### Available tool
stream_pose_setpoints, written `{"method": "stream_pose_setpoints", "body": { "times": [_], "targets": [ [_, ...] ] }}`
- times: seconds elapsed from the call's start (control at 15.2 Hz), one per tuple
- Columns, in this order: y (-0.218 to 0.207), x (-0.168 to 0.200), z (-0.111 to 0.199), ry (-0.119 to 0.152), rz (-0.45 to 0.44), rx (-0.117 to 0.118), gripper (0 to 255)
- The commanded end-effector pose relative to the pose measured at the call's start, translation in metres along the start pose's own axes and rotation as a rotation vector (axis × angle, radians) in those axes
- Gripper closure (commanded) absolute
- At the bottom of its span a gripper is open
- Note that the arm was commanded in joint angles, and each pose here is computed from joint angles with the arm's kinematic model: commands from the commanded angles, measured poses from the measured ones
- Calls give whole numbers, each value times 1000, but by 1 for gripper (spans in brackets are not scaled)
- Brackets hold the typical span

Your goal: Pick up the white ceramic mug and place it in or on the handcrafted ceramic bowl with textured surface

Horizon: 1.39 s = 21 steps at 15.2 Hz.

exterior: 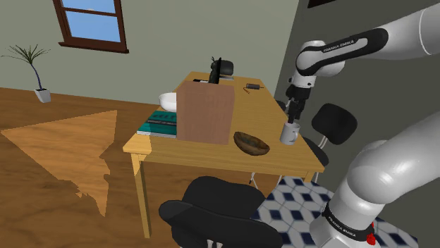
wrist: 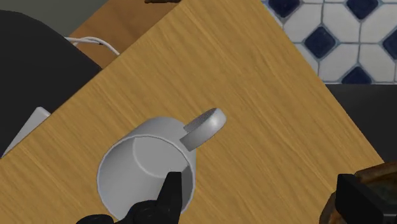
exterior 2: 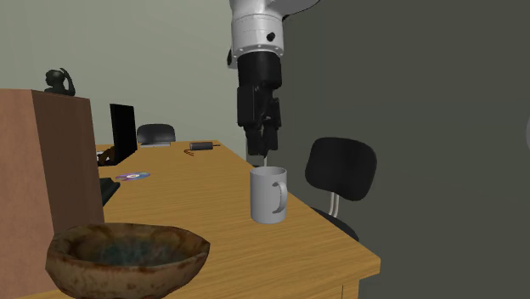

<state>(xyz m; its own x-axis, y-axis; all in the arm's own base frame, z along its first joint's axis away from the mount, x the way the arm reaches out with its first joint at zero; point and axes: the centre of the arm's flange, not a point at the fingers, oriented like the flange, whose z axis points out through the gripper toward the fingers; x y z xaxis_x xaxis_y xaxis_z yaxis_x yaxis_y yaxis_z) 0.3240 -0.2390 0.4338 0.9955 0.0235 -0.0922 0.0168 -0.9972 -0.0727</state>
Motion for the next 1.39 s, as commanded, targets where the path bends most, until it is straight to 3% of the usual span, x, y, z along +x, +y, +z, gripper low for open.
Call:
{"method": "stream_pose_setpoints", "body": {
  "times": [0.0, 0.46, 0.99, 1.32],
  "targets": [
    [26, 0, 9, 4, -6, -12, 0],
    [106, 18, 36, 16, -20, -45, 0],
    [110, 19, 77, 17, -20, -46, 0],
    [110, 19, 77, 17, -20, -46, 0]
  ]
}}
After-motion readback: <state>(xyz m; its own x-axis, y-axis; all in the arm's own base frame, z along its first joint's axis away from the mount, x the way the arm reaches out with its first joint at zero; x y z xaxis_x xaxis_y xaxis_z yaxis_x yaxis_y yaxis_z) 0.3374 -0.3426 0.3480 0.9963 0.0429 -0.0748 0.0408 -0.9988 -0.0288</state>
